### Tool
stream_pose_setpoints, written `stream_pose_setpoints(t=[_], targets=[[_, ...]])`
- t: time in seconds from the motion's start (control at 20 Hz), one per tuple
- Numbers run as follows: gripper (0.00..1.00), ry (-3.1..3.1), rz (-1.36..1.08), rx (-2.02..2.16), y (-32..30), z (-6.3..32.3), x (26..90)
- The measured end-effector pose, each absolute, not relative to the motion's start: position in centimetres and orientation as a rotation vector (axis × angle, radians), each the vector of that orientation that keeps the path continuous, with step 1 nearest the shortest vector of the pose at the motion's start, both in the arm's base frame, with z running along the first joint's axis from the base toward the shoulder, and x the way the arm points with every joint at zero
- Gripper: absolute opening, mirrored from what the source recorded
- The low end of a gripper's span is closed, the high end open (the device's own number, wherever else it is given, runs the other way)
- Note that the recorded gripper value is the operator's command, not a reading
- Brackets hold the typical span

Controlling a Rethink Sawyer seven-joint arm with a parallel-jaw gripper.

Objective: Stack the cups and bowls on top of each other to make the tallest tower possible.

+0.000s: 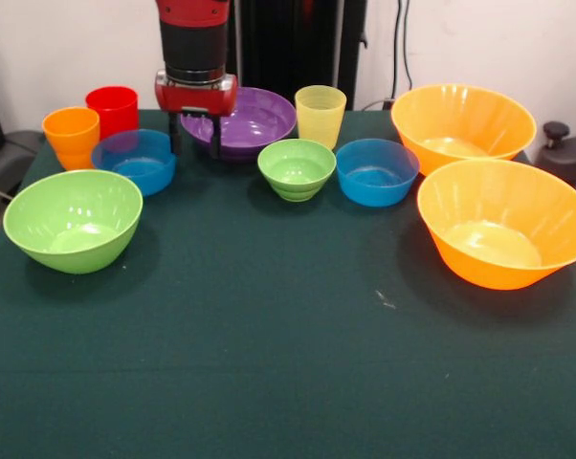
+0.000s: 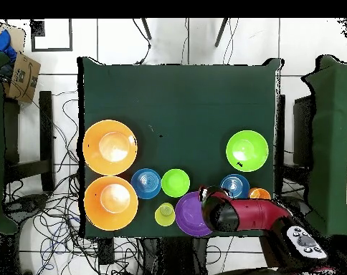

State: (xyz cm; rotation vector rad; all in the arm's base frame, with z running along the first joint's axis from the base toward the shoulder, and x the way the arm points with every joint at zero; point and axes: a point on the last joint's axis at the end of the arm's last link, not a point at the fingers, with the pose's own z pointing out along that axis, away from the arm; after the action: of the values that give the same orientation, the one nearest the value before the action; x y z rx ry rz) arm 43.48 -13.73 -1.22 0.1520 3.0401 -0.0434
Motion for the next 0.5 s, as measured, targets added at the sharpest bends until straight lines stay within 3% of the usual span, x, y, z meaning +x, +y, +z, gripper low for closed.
stream_pose_setpoints(t=[0.5], targets=[[1.00,3.022,-0.025,0.246,-16.2,-1.2,43.1]])
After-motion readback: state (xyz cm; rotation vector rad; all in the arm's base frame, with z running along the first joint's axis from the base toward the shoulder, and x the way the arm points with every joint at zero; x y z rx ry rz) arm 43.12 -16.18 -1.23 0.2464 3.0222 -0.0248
